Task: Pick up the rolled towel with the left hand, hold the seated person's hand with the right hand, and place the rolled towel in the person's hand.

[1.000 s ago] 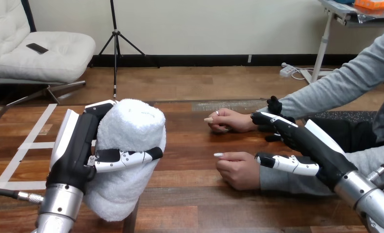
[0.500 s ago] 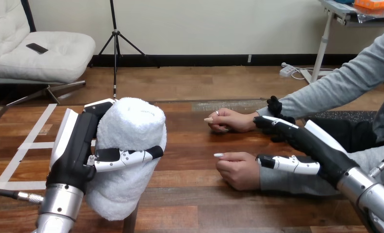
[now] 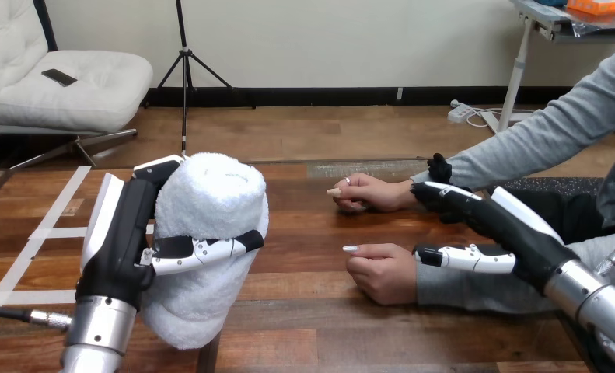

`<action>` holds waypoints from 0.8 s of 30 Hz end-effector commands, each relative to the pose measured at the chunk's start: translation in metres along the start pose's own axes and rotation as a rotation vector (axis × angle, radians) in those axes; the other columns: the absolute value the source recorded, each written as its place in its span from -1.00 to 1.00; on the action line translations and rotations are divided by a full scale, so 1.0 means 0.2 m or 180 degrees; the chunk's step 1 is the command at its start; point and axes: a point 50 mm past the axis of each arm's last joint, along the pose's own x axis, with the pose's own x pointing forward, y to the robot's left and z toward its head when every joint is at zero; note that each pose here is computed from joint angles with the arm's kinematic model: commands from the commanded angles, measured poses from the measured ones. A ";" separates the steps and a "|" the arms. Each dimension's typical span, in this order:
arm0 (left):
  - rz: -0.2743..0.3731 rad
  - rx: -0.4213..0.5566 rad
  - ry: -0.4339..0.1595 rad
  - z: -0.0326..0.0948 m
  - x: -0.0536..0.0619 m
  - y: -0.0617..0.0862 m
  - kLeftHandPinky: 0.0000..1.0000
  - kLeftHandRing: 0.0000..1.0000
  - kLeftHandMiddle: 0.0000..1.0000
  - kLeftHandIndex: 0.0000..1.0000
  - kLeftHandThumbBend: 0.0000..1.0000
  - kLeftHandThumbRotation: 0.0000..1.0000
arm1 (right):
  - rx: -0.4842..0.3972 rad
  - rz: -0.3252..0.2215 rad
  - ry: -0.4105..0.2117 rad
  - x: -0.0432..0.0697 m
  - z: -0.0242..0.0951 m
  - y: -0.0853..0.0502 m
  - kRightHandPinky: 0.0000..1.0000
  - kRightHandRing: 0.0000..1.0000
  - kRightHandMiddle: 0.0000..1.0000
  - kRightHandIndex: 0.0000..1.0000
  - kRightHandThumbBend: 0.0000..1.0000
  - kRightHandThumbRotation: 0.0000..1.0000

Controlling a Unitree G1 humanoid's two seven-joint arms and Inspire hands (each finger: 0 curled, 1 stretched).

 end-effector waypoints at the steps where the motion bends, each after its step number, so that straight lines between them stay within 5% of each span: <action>1: 0.0234 -0.0077 -0.0467 0.12 0.07 0.06 -0.35 -0.27 -0.20 -0.18 0.33 -1.00 | -0.0207 -0.0148 -0.0174 0.07 0.10 -0.14 0.77 0.85 0.86 0.82 1.00 0.22; 24: 0.0231 -0.0088 -0.0538 0.12 0.06 0.07 -0.34 -0.26 -0.18 -0.17 0.29 -1.00 | -0.0531 0.0108 0.0065 0.09 0.10 -0.20 0.67 0.83 0.86 0.81 1.00 -0.03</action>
